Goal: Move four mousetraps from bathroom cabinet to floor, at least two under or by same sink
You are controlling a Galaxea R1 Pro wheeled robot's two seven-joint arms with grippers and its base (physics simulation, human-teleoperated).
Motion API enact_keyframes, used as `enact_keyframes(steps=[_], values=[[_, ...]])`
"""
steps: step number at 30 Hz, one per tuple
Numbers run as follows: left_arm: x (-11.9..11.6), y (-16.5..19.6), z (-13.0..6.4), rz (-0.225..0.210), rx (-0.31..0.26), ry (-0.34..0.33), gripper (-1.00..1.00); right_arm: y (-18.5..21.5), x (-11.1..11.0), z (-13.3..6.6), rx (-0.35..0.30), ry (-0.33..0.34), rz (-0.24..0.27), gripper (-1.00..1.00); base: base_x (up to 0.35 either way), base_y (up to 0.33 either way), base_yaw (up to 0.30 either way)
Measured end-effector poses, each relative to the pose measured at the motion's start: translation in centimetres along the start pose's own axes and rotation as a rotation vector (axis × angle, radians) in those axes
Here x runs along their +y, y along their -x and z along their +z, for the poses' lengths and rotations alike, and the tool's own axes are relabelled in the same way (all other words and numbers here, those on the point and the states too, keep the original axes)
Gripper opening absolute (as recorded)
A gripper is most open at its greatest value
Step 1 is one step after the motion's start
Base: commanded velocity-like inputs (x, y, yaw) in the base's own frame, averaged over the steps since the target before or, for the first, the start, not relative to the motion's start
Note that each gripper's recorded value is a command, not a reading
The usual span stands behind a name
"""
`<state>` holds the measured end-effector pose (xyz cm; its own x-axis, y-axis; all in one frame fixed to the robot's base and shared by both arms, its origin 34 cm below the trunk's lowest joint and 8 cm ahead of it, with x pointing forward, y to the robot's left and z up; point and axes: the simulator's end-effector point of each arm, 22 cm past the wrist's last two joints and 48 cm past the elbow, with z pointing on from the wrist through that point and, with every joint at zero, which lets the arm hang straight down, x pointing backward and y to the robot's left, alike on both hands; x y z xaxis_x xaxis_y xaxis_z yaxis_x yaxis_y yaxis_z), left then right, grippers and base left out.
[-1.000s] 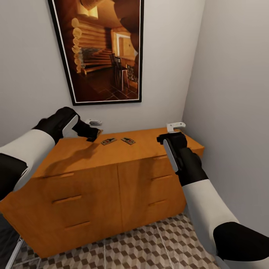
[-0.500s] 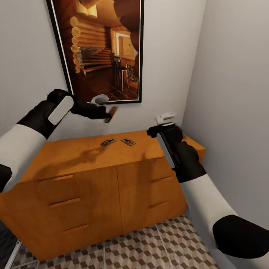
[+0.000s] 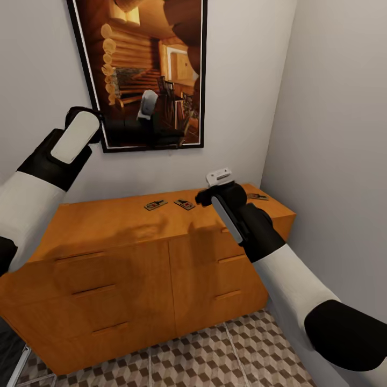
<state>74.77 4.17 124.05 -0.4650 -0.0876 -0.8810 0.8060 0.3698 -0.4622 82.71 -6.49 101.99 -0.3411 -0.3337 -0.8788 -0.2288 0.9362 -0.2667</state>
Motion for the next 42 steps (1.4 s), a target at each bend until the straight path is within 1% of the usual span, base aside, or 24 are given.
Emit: enact_keyframes(steps=[2, 3, 5, 6, 8, 14, 19, 22, 23, 25, 28, 34, 37, 42], values=[[-2.8, 0.4, 0.3, 0.025, -0.006, -0.062, -1.00, -0.6, 0.1, 0.3, 0.016, 0.000, -0.006, 1.00, 0.000, 0.000, 0.000], [-3.4, 0.5, 0.3, 0.035, -0.007, -0.074, -1.00, -0.7, 0.2, 0.5, 0.020, 0.000, -0.008, 1.00, 0.000, 0.000, 0.000], [-5.9, 0.6, 0.4, 0.061, -0.009, -0.129, -1.00, -1.3, 0.6, 0.8, 0.034, 0.001, -0.023, 1.00, 0.000, 0.000, 0.000], [-6.8, 0.7, 0.3, 0.069, -0.011, -0.149, -1.00, -1.4, 0.7, 0.8, 0.038, 0.001, -0.031, 1.00, 0.000, 0.000, 0.000], [-7.7, 0.7, 0.3, 0.076, -0.013, -0.170, -1.00, -1.5, 0.9, 0.9, 0.040, 0.001, -0.038, 1.00, 0.000, 0.000, 0.000], [-8.8, 0.7, 0.1, 0.083, -0.015, -0.198, -1.00, -0.4, 0.8, 0.7, 0.027, 0.003, -0.043, 1.00, 0.000, 0.000, 0.000], [-10.3, 0.3, 0.0, 0.112, -0.011, -0.228, -1.00, -0.1, 0.9, 0.8, 0.027, 0.013, -0.041, 1.00, 0.000, 0.000, 0.000], [-10.8, 0.1, 0.0, 0.121, -0.009, -0.238, -1.00, -0.3, 2.0, 0.9, 0.037, 0.060, -0.046, 1.00, 0.000, 0.000, 0.000], [-10.9, 0.0, 0.0, 0.122, -0.008, -0.241, -1.00, -0.5, 2.7, 0.9, 0.041, 0.088, -0.052, 1.00, 0.000, 0.000, 0.000], [-11.1, -0.1, 0.1, 0.123, -0.006, -0.243, -1.00, -0.3, 3.5, 0.9, 0.042, 0.121, -0.066, 1.00, 0.000, 0.000, 0.000], [-11.2, -0.2, 0.4, 0.123, -0.002, -0.246, -1.00, -0.1, 4.3, 0.8, 0.042, 0.145, -0.093, 1.00, 0.044, 0.000, 0.000], [-10.9, -0.6, 0.4, 0.117, 0.002, -0.243, -1.00, -0.5, 5.3, 0.8, 0.050, 0.154, -0.140, 1.00, 0.239, 0.000, 0.000], [-10.9, -0.7, 0.5, 0.117, 0.002, -0.244, -1.00, -0.9, 5.4, 1.1, 0.061, 0.152, -0.149, 1.00, 0.222, 0.000, 0.000], [-10.8, -0.7, 0.5, 0.116, 0.002, -0.244, -1.00, -1.3, 5.4, 1.3, 0.073, 0.149, -0.154, 1.00, 0.055, 0.000, 0.000]])
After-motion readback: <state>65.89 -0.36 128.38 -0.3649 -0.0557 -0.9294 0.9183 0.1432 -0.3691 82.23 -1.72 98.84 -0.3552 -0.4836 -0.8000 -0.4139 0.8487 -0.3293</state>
